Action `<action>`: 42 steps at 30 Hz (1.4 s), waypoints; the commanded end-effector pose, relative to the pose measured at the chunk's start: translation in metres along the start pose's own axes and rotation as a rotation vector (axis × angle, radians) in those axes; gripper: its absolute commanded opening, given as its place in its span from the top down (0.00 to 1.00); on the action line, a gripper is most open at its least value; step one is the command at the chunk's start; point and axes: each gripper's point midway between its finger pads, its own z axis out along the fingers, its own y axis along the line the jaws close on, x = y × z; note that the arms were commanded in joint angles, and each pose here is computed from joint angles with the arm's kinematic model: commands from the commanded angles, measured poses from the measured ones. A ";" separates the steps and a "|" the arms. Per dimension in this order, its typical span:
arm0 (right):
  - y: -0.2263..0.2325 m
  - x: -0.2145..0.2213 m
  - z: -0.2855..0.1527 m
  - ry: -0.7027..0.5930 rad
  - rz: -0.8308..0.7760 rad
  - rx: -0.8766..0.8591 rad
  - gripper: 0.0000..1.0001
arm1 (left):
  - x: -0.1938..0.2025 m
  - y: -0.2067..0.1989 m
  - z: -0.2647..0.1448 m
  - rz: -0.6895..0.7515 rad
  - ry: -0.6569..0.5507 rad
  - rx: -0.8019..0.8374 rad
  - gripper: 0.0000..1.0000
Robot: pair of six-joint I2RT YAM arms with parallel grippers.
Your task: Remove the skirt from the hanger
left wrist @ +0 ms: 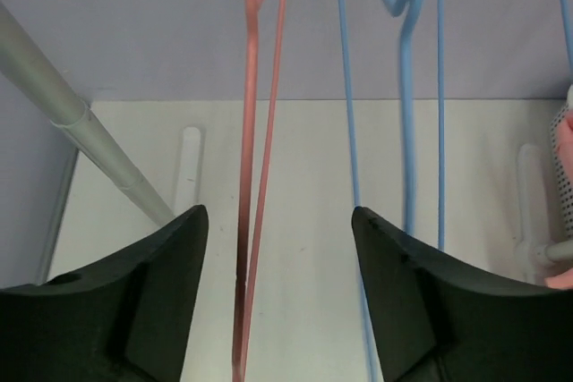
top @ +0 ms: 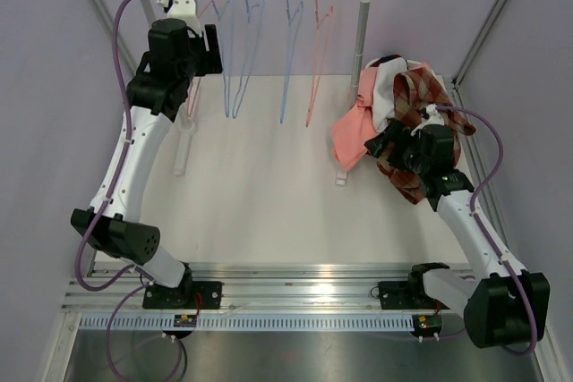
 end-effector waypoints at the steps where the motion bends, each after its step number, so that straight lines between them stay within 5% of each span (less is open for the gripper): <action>1: 0.018 -0.015 -0.013 -0.036 -0.023 -0.056 0.01 | -0.040 0.011 -0.041 -0.023 -0.118 -0.018 0.24; 10: 0.027 -0.033 -0.043 -0.088 -0.066 -0.037 0.01 | -0.048 0.028 -0.123 -0.082 -0.209 -0.013 0.01; 15: 0.069 -0.055 -0.090 -0.162 -0.139 -0.179 0.01 | -0.016 0.032 -0.157 -0.118 -0.182 0.013 0.01; 21: 0.103 -0.066 -0.152 -0.256 -0.139 -0.299 0.01 | 0.067 0.037 -0.182 -0.155 -0.083 0.036 0.01; 25: 0.096 -0.059 -0.166 -0.282 0.063 -0.277 0.01 | 0.114 0.034 -0.194 -0.188 -0.023 0.078 0.01; 30: 0.102 -0.033 -0.187 -0.275 0.097 -0.392 0.01 | 0.163 0.037 -0.209 -0.188 0.060 0.087 0.01; 42: 0.078 -0.003 -0.212 -0.320 0.067 -0.355 0.01 | 0.191 0.052 -0.223 -0.176 0.070 0.033 0.01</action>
